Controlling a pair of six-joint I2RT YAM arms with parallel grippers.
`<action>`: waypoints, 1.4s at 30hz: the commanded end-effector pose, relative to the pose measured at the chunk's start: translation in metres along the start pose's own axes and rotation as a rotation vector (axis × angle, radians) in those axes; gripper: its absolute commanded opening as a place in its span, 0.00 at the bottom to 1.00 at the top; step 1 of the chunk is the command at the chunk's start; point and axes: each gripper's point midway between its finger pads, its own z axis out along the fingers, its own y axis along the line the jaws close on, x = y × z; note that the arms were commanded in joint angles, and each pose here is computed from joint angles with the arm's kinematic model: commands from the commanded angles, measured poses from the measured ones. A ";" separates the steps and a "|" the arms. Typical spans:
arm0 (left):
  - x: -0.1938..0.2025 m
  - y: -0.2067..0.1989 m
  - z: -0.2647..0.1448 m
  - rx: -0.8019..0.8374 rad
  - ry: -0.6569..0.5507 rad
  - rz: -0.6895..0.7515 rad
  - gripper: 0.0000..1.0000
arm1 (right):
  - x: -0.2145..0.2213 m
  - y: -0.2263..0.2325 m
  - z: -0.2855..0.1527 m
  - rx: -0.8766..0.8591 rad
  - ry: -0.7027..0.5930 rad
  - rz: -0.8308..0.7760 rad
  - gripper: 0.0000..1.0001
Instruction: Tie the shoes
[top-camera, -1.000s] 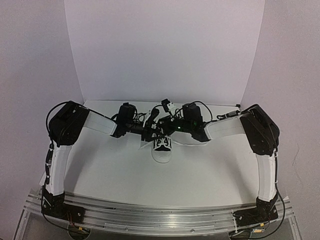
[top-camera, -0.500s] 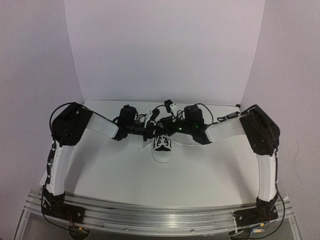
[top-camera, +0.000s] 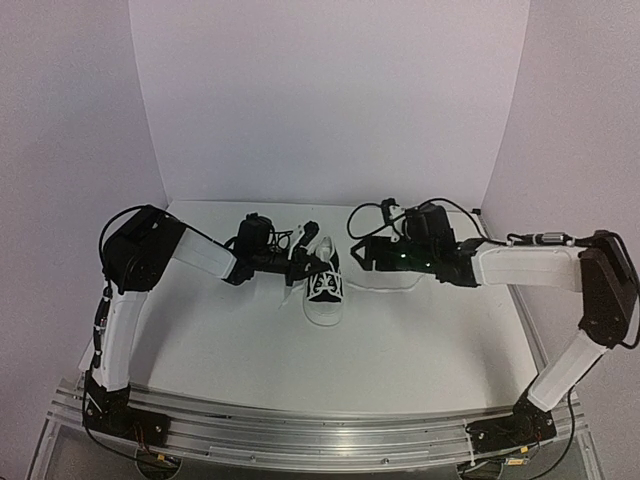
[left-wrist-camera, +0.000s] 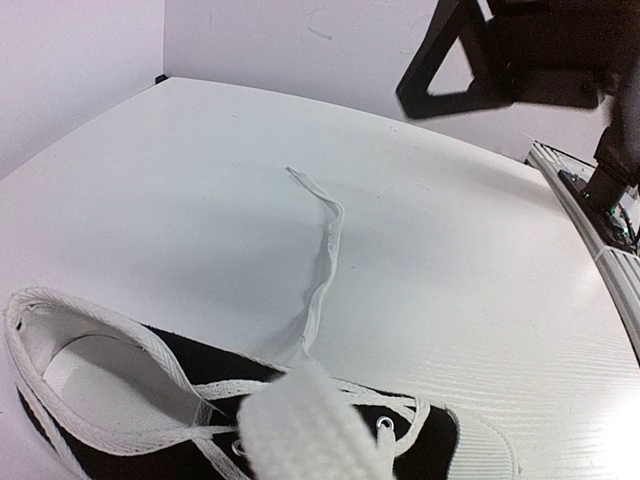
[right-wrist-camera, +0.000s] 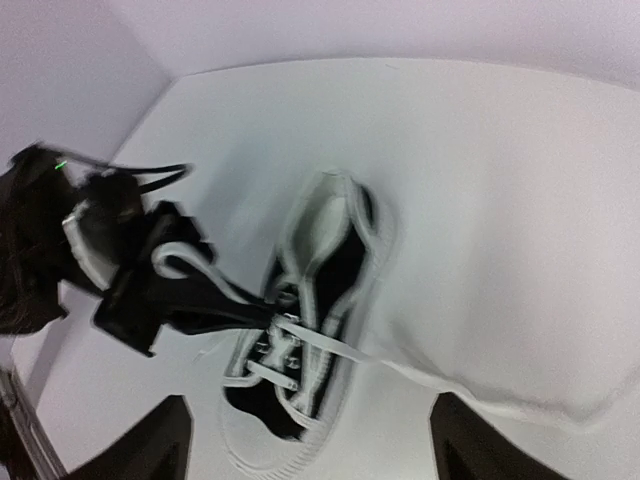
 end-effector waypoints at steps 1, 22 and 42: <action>-0.027 -0.008 -0.006 0.003 -0.045 0.109 0.00 | 0.035 -0.134 -0.048 0.692 0.155 0.297 0.72; -0.035 -0.013 -0.006 0.025 -0.049 0.156 0.00 | 0.068 -0.211 0.048 0.831 0.396 0.400 0.51; -0.031 -0.023 -0.011 0.049 -0.009 0.226 0.00 | -0.105 0.053 0.132 -0.076 0.064 0.036 0.00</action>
